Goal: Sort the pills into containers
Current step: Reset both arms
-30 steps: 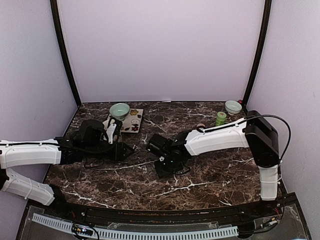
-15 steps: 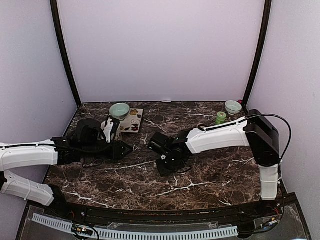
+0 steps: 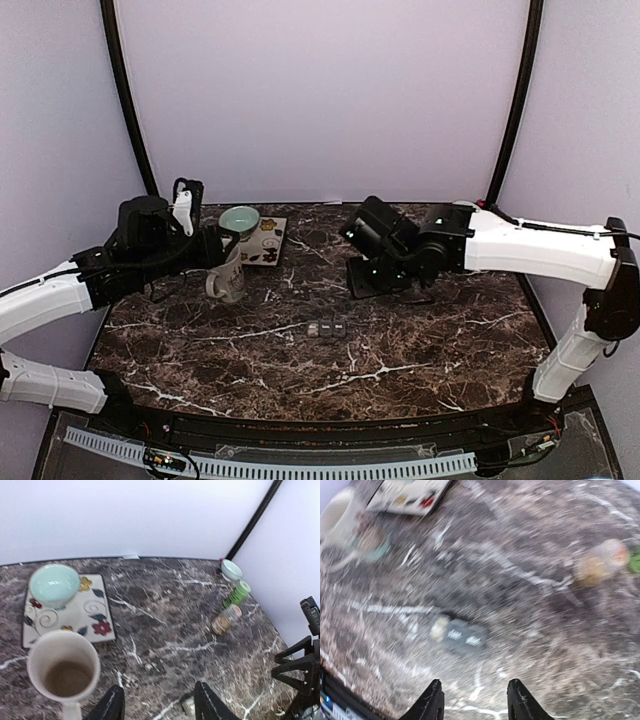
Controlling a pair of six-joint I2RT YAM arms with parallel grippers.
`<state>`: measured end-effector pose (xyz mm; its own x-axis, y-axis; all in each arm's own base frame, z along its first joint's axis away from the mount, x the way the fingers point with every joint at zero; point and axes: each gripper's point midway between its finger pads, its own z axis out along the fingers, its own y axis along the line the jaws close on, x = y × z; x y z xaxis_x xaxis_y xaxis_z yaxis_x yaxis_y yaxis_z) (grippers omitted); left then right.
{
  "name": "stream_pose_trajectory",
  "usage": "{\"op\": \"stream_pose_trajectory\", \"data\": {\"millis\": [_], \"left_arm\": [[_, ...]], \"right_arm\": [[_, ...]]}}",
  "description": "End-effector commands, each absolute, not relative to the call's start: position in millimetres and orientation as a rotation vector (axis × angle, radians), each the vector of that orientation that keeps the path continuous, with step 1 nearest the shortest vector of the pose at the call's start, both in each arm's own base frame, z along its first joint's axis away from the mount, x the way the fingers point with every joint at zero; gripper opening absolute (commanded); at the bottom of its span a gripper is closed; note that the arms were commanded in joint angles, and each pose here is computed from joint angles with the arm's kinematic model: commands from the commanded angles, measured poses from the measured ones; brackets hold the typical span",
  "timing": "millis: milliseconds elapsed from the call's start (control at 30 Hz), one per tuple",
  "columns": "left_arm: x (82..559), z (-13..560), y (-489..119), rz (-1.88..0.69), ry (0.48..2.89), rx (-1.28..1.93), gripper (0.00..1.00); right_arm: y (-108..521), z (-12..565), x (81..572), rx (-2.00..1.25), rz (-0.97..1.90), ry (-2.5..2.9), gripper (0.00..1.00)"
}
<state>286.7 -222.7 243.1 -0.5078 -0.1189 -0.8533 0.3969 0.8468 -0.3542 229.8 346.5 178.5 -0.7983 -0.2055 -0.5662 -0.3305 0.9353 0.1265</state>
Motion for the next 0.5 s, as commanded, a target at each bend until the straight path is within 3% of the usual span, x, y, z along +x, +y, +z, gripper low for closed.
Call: {"op": "stream_pose_trajectory", "data": {"millis": [0,267,467], "left_arm": [[322,280,-176,-0.458,1.92,0.116,0.5],[372,296,-41,-0.183,1.856,-0.254,0.51],[362,264,17,0.083,1.812,-0.348,0.55]], "right_arm": [[272,209,276,-0.174,0.053,2.413,0.48],[126,239,336,0.203,-0.17,2.205,0.76],[51,250,338,0.325,-0.248,1.969,0.82]]}}
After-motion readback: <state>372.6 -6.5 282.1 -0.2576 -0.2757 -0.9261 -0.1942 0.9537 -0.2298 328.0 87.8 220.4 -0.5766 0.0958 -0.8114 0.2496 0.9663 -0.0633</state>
